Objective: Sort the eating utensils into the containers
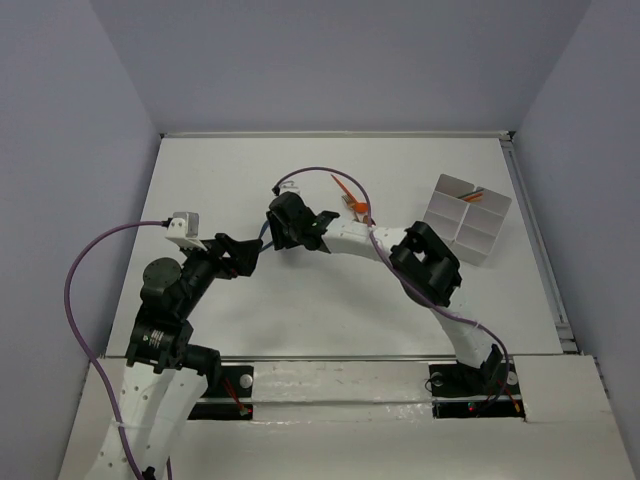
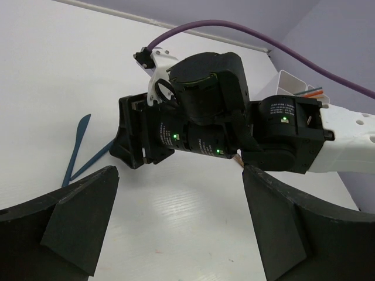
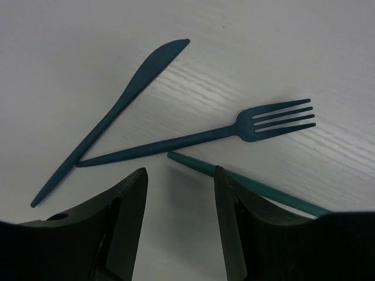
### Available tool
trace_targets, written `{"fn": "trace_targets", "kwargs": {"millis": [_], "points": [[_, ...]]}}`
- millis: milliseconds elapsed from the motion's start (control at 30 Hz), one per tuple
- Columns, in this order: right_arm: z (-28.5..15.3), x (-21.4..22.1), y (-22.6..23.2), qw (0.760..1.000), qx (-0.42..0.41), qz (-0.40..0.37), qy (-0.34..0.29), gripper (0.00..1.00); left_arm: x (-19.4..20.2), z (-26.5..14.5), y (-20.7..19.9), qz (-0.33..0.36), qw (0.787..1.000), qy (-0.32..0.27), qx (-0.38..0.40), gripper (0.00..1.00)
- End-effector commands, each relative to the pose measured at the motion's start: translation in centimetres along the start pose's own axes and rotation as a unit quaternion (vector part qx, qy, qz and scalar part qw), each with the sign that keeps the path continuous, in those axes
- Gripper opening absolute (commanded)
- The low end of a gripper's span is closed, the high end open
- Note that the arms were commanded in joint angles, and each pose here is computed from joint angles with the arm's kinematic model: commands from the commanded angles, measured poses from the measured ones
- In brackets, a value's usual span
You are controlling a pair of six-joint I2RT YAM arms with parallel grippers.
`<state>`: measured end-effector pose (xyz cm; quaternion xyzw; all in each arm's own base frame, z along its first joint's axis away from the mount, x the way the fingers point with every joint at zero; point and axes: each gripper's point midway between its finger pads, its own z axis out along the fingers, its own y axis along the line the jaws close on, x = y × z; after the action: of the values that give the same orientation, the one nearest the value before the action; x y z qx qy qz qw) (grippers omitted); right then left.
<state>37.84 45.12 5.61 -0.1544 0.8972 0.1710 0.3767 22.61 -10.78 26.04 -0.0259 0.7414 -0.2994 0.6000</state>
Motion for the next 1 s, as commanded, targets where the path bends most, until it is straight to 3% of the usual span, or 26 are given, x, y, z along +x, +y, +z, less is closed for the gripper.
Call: {"fn": "trace_targets", "kwargs": {"millis": [0, 267, 533, 967], "points": [[0.5, -1.9, 0.2, 0.999, 0.023, 0.017, -0.024, 0.57, -2.2, -0.3, -1.4, 0.01, 0.999, -0.032, 0.025, 0.99], [2.0, -1.9, 0.1, 0.997, 0.039, 0.053, -0.036, 0.61, -2.1, -0.3, -1.5, 0.011, 0.999, -0.031, 0.027, 0.99], [3.8, -1.3, -1.0, 0.995, 0.066, 0.067, -0.025, 0.58, -2.3, -0.5, -1.6, 0.011, 0.999, -0.034, 0.029, 0.99], [5.6, -0.5, -4.7, 0.989, 0.149, -0.007, -0.025, 0.28, -2.2, -0.4, -1.7, 0.011, 0.999, -0.032, 0.032, 0.99]]}}
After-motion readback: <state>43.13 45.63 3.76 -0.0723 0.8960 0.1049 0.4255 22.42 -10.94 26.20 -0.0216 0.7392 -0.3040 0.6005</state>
